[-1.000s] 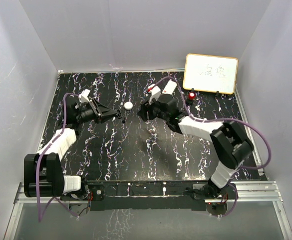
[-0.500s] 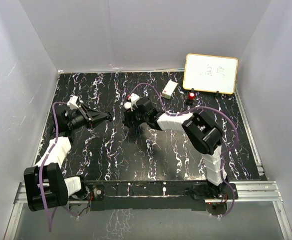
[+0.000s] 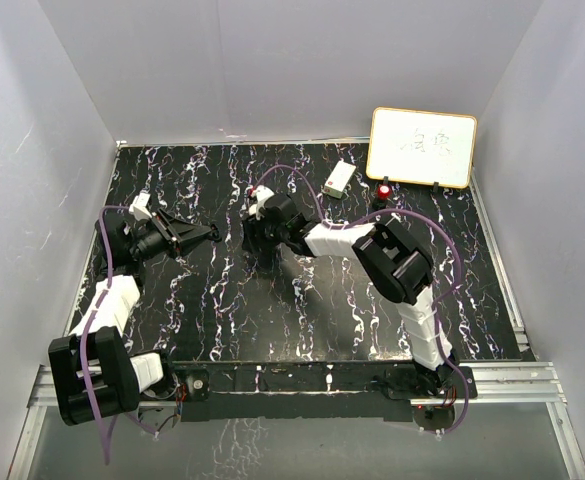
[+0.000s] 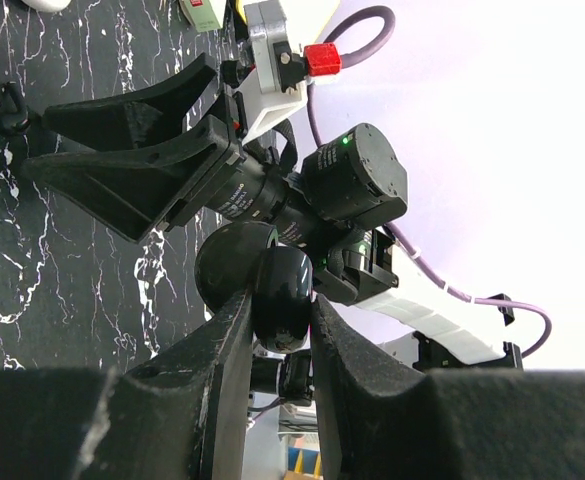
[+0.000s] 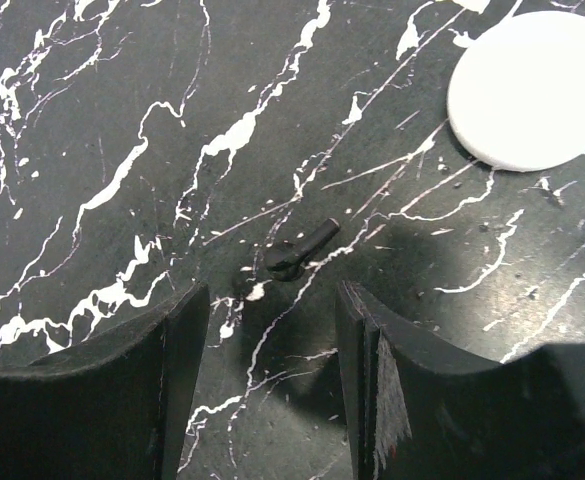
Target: Insert the wireless bluetooth earbuds into the charging case
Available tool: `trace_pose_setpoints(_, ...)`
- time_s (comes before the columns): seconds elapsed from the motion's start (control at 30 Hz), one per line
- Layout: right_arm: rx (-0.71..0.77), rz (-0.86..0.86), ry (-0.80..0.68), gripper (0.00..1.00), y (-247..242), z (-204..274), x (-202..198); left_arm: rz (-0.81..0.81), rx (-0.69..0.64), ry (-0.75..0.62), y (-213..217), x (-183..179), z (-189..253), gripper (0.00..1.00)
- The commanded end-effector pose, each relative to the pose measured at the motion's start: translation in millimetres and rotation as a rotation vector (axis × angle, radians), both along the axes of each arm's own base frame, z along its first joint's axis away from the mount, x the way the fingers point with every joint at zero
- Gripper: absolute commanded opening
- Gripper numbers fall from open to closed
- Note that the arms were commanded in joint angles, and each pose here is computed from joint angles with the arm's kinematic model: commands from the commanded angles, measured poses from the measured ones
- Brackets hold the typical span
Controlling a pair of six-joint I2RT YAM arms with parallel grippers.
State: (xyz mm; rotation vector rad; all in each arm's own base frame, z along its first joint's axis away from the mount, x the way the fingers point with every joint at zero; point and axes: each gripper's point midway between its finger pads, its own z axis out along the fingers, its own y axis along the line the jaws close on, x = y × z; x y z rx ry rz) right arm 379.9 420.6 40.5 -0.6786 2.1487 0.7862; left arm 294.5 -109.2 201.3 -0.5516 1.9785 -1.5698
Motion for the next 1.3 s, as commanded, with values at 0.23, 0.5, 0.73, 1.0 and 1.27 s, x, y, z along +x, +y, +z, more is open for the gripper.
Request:
trace_pose_setpoints(0.23,0.038,0.01,-0.02,0.5,27,12,-4,-0.028,-0.027,-0.024,1,-8,15,0.0)
trace_pose_setpoints(0.5,0.047,0.011,-0.016,0.5,34,11,-2,-0.026,-0.029,-0.022,3,-7,15,0.0)
trace_pose_setpoints(0.73,0.058,0.008,-0.013,0.5,42,9,3,-0.025,-0.03,-0.023,5,-6,16,0.0)
trace_pose_setpoints(1.0,0.134,0.041,-0.121,0.5,48,63,2,-0.022,-0.03,-0.023,7,-5,16,0.0)
trace_pose_setpoints(1.27,0.058,0.058,-0.216,0.52,37,92,12,-0.016,-0.033,-0.031,8,-4,18,0.0)
